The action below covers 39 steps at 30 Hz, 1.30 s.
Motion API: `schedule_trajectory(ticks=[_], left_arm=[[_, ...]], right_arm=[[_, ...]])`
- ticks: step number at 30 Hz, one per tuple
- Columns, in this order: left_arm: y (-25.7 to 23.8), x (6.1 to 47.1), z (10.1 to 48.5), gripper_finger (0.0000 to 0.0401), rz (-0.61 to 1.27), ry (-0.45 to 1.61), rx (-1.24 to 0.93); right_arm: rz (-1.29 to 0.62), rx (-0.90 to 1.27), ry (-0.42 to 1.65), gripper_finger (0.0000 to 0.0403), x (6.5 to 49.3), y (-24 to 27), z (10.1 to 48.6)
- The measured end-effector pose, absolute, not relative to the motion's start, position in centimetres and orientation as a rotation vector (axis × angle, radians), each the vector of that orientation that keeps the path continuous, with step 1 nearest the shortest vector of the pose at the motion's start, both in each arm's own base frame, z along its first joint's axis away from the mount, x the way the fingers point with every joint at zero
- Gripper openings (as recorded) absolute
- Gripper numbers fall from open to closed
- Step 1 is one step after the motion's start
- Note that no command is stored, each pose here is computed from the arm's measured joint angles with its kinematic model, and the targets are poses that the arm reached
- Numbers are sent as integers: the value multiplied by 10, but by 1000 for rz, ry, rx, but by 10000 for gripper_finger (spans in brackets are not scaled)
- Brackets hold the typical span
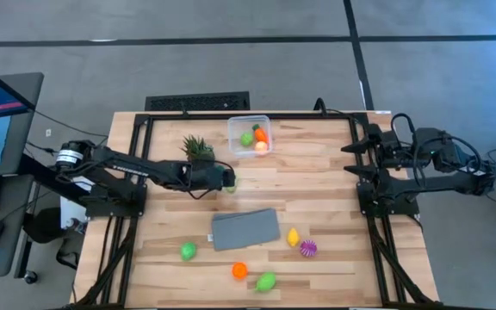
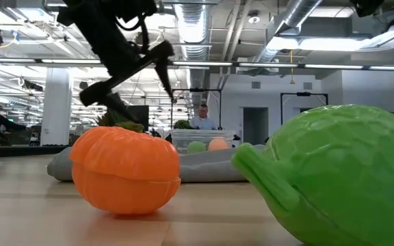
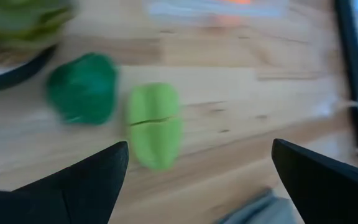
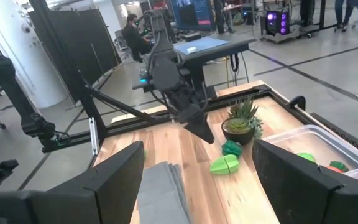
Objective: Pick and placing Produce into tupperware
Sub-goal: Put the starfruit into the bin
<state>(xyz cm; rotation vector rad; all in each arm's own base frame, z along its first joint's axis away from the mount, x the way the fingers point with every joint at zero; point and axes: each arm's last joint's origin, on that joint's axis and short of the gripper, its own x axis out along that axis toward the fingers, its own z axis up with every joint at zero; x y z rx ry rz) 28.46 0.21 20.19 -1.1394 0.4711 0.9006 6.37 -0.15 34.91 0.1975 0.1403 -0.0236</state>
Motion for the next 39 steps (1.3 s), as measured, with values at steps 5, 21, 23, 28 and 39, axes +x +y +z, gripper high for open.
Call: schedule_trajectory(ticks=[5, 21, 23, 28, 39], left_arm=[[2, 285, 194, 387, 955, 478, -1178], [0, 347, 171, 387, 1044, 738, -1034], [4, 347, 173, 387, 1062, 728, -1029], [12, 345, 172, 387, 1089, 743, -1041], [23, 343, 172, 387, 1133, 723, -1045]], right_arm=[[-24, 186, 140, 322, 64, -2, 349], [-26, 200, 161, 322, 64, -2, 347], [-28, 207, 177, 322, 64, -2, 346], [-30, 207, 191, 322, 64, -2, 344], [-30, 206, 198, 322, 63, -1, 344]])
